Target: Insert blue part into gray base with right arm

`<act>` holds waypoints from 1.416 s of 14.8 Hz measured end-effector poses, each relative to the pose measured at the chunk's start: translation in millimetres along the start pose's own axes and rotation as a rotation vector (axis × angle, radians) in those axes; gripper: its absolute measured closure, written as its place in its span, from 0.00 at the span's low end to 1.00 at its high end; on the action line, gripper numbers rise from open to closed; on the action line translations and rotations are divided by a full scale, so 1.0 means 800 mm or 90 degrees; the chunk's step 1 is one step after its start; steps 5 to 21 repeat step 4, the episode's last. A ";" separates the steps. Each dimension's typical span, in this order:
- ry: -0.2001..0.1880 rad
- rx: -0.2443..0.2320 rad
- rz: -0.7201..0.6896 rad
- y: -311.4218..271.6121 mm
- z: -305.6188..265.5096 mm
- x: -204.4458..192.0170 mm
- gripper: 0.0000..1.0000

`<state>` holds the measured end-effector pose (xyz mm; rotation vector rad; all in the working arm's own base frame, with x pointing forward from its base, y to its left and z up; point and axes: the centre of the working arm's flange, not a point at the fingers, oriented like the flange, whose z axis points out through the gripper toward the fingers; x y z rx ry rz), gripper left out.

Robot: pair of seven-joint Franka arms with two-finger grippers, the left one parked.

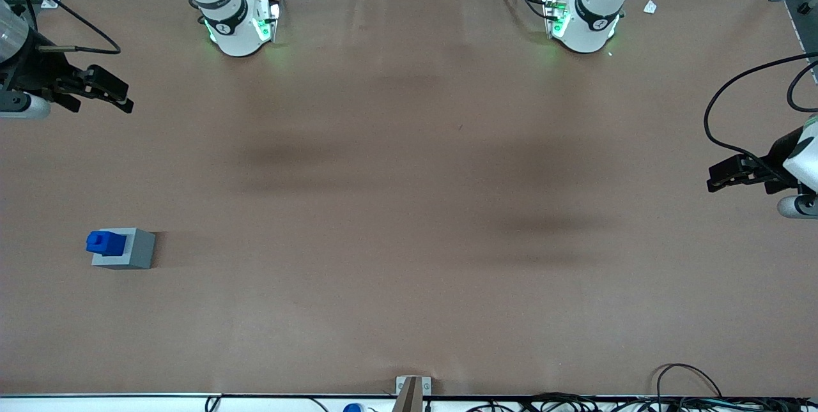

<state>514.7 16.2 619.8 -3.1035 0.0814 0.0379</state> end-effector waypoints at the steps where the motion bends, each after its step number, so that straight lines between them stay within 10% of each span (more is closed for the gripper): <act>1: -0.001 0.000 0.000 0.000 0.001 0.000 0.00; 21: 0.008 0.001 0.000 0.000 -0.006 0.001 0.00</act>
